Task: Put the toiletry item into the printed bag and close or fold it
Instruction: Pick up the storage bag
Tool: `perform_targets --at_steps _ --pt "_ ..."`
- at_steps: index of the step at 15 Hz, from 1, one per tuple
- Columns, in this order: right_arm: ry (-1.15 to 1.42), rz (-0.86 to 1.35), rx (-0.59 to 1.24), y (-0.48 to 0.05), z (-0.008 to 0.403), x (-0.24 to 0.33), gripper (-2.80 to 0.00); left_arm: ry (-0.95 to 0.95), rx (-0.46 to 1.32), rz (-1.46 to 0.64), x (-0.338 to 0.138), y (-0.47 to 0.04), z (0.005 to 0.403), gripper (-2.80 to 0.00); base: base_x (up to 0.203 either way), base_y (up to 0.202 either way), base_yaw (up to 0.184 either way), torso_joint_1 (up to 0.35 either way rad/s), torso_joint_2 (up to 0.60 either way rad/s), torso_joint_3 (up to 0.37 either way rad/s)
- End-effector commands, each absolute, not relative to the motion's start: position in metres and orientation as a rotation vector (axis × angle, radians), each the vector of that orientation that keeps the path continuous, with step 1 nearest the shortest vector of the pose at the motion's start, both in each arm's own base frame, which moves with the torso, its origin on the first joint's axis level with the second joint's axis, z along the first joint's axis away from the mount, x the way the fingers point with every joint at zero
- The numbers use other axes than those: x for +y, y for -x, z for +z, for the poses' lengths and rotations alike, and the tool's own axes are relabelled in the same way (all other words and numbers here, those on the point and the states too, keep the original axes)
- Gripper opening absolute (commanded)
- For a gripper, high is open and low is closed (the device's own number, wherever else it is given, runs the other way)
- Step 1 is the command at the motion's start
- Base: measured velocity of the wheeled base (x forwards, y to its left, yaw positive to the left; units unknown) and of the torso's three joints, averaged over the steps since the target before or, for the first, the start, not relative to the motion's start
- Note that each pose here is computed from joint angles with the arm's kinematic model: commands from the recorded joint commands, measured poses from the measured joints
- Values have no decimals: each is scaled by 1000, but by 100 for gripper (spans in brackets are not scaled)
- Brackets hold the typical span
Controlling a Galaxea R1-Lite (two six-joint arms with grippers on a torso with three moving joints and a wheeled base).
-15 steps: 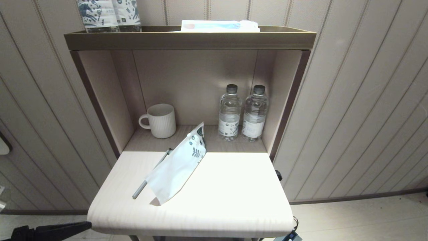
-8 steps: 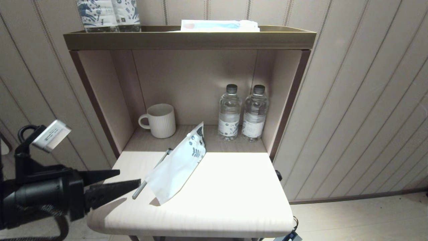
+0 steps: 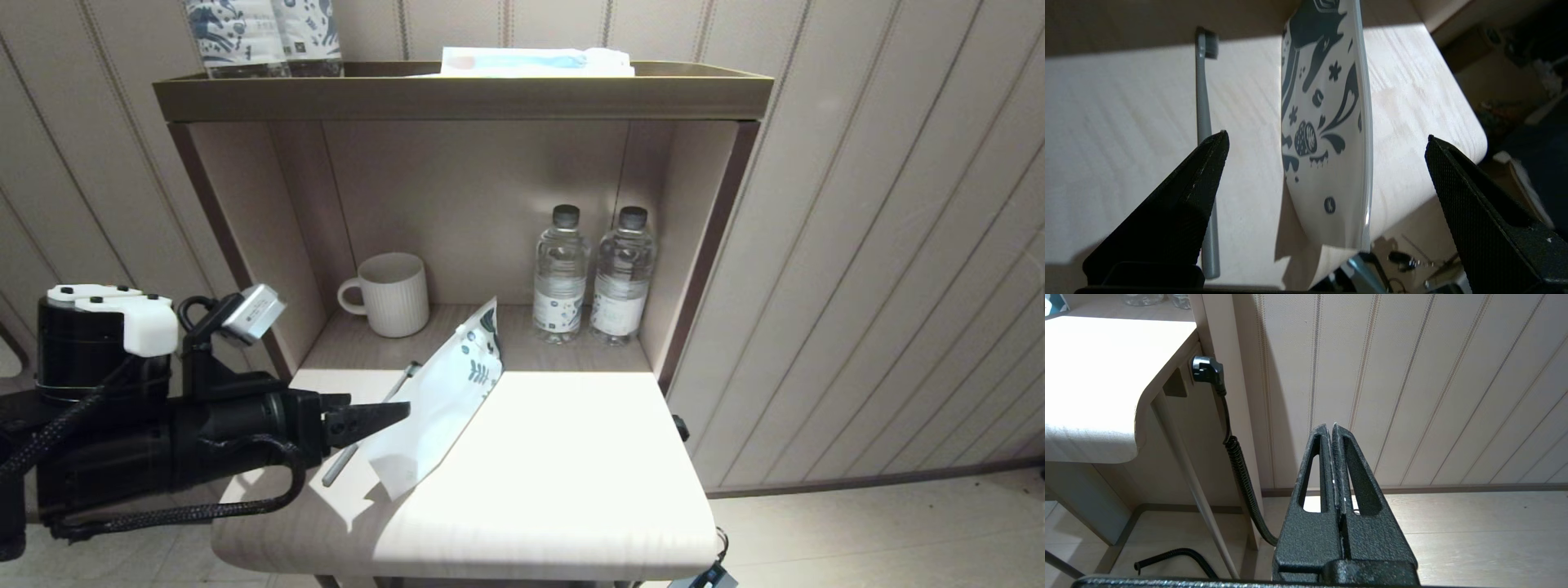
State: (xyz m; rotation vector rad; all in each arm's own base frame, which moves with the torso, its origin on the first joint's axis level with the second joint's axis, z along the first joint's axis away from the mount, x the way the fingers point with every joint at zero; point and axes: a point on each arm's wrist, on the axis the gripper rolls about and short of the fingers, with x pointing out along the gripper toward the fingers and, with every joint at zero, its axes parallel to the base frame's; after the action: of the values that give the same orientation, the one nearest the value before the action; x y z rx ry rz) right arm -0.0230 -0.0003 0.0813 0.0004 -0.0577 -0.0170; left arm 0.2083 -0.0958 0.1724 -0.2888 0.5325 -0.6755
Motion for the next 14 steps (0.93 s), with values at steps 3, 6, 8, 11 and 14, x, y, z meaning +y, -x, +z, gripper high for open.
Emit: perform_targets --at_steps 3,6,8,11,14 --pt "0 -17 -58 23 81 0 -280 329 494 -592 -110 -209 161 0 0 0 0 0 0 0" --pt "0 -17 -58 23 81 0 -280 327 523 -581 -107 -204 151 0 0 0 0 0 0 0" --pt "0 -17 -58 23 81 0 -280 321 541 -593 -109 -199 147 0 0 0 0 0 0 0" --pt "0 -17 -58 23 81 0 -280 301 552 -587 -128 -193 144 0 0 0 0 0 0 0" --pt "0 -17 -58 23 81 0 -280 292 544 -540 -145 -201 141 0 0 0 0 0 0 0"
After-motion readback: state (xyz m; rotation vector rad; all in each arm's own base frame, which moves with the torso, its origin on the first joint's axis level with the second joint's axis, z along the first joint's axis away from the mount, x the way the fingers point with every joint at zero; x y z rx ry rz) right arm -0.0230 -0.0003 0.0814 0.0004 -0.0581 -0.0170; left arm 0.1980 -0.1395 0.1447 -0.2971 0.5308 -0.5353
